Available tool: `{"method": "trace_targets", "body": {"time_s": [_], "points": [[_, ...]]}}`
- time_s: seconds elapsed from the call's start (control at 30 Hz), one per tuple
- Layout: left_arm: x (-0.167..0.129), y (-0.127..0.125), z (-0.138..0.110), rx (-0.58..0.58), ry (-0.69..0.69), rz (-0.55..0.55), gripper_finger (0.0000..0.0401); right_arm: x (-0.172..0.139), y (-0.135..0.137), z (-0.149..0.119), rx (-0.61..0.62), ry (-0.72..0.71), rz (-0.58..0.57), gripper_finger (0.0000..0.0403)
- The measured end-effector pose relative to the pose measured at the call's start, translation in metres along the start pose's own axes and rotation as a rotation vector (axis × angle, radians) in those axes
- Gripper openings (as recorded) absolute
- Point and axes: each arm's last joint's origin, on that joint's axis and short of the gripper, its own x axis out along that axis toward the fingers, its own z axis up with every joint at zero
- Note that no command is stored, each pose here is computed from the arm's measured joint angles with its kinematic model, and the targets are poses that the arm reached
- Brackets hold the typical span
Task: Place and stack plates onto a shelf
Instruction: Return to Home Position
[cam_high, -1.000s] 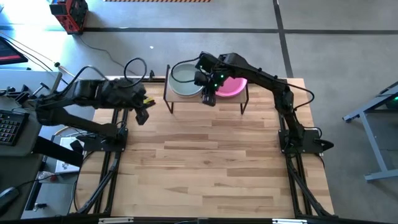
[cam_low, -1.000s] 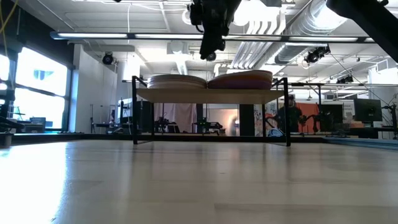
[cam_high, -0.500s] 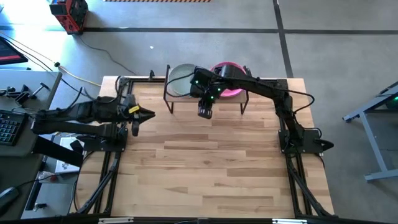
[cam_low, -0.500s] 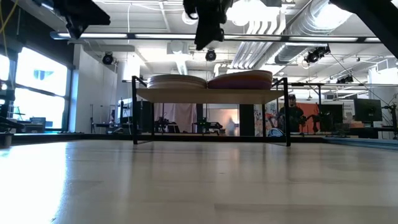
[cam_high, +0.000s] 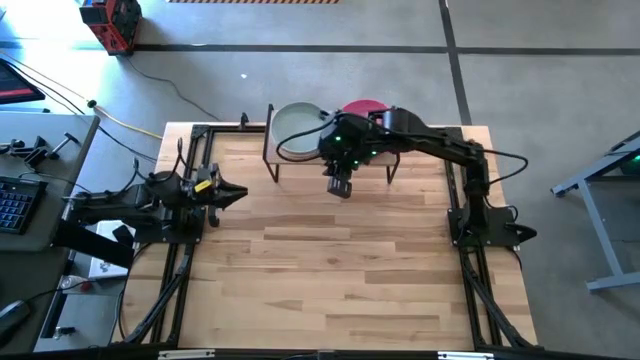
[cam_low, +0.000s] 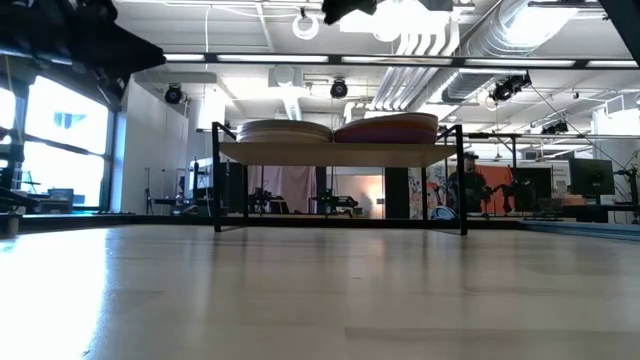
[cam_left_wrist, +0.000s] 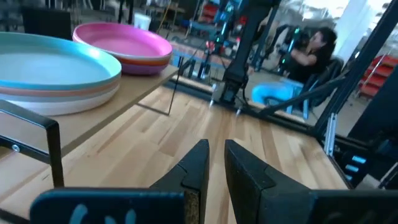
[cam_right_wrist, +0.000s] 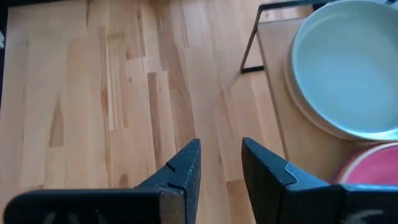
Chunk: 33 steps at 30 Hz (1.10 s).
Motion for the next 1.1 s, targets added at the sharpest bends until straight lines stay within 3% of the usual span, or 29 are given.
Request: {"method": "trace_targets", "body": {"time_s": [0.2,0.5,0.67,0.93,1.1], "points": [[0.000,0.005,-0.019,0.004,-0.090,-0.048,0.0039,-0.034,0.004,-0.005,0.017,-0.074,-0.028,0.0094],[0.010,0.013,-0.054,0.005,-0.099,-0.063,0.0027,-0.079,0.009,-0.016,0.028,-0.165,-0.014,0.0094],[0.011,0.013,-0.054,0.027,-0.087,-0.065,0.0007,-0.105,0.015,-0.028,0.035,-0.195,-0.060,0.0094],[0.011,0.013,-0.055,0.031,-0.083,-0.065,0.0002,-0.160,0.034,-0.063,-0.004,-0.249,-0.166,0.0094],[0.011,0.013,-0.055,0.007,-0.083,-0.065,0.0001,-0.196,0.038,-0.103,-0.002,-0.311,-0.216,0.0094]]}}
